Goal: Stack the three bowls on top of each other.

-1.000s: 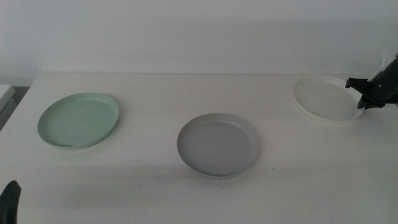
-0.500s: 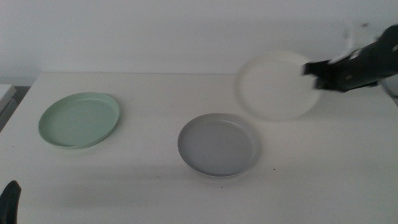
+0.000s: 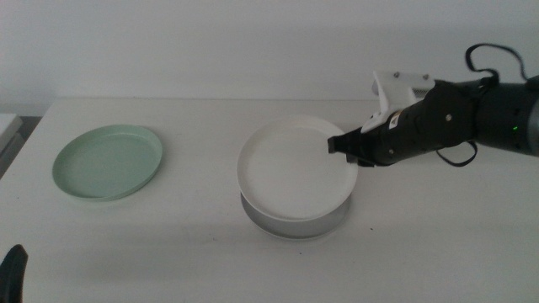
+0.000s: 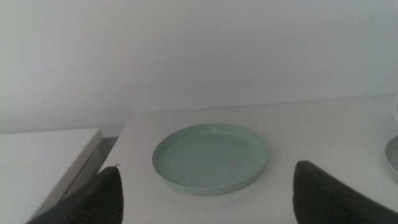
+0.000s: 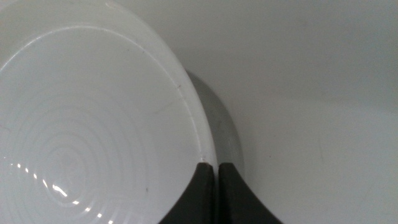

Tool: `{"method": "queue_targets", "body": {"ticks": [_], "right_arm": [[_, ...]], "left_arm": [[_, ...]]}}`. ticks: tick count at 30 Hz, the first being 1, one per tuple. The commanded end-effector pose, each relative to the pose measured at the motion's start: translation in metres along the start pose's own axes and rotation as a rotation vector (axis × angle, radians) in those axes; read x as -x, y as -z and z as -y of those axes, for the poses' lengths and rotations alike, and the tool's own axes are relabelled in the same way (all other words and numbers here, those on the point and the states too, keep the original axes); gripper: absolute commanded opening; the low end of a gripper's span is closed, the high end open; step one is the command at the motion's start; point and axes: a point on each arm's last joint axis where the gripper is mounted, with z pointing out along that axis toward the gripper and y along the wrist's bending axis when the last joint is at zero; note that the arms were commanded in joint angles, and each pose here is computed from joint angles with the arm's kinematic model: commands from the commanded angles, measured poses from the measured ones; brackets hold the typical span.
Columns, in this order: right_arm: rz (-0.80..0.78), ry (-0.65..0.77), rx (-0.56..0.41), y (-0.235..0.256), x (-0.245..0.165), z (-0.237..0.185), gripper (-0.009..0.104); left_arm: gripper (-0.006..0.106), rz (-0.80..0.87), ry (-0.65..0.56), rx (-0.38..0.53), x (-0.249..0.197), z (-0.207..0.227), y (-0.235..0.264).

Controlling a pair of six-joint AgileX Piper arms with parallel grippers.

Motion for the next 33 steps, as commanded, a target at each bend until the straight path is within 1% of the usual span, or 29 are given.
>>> {"method": "queue_targets", "body": {"ticks": [1,5,10,12,13,15,17,18,20,22,24,27,28,30,33], "right_arm": [[-0.005,-0.003,-0.003,-0.009,-0.003,0.001,-0.003],[-0.041,-0.001,-0.014,-0.022,-0.009,0.004,-0.003],[-0.043,0.005,-0.016,-0.029,-0.011,0.005,-0.002],[-0.04,0.005,-0.016,-0.029,-0.011,0.005,0.002],[-0.041,0.005,-0.016,-0.029,-0.011,0.005,0.006],[-0.033,0.005,-0.015,-0.03,-0.01,0.005,0.019],[-0.029,0.005,-0.014,-0.03,-0.01,0.005,0.039],[-0.026,0.005,-0.014,-0.029,-0.009,0.005,0.046],[-0.021,0.024,-0.009,-0.02,-0.005,0.002,0.073],[-0.007,0.069,0.001,-0.002,0.003,-0.001,0.093],[0.038,0.116,0.016,0.027,0.012,-0.006,0.093],[0.137,0.171,0.044,0.093,0.022,-0.013,0.093],[0.156,0.213,0.053,0.116,0.021,-0.016,0.093],[0.172,0.316,0.093,0.154,0.008,-0.023,0.093],[0.206,0.459,0.213,0.194,-0.032,-0.034,0.093]], "left_arm": [[0.094,0.013,0.001,0.001,0.001,0.0,0.0],[0.094,0.013,0.003,0.001,0.001,0.0,0.0],[0.094,0.013,0.003,0.001,0.001,0.0,0.0],[0.094,0.013,0.003,0.001,0.001,0.0,0.0],[0.094,0.013,0.003,0.001,0.001,0.0,0.0],[0.094,0.013,0.003,0.001,0.001,0.0,0.0],[0.094,0.013,0.003,0.001,0.001,0.0,0.0],[0.094,0.013,0.003,0.001,0.001,0.0,0.0],[0.094,0.013,0.003,0.001,0.001,0.0,0.0],[0.094,0.013,0.003,0.001,0.001,0.0,0.0],[0.094,0.013,0.003,0.001,0.001,0.0,0.0],[0.094,0.013,0.003,0.001,0.001,0.0,0.0],[0.094,0.013,0.003,0.001,0.001,0.0,0.0],[0.094,0.013,0.003,0.001,0.001,0.0,0.0],[0.094,0.013,0.003,0.001,0.001,0.0,0.0]]}}
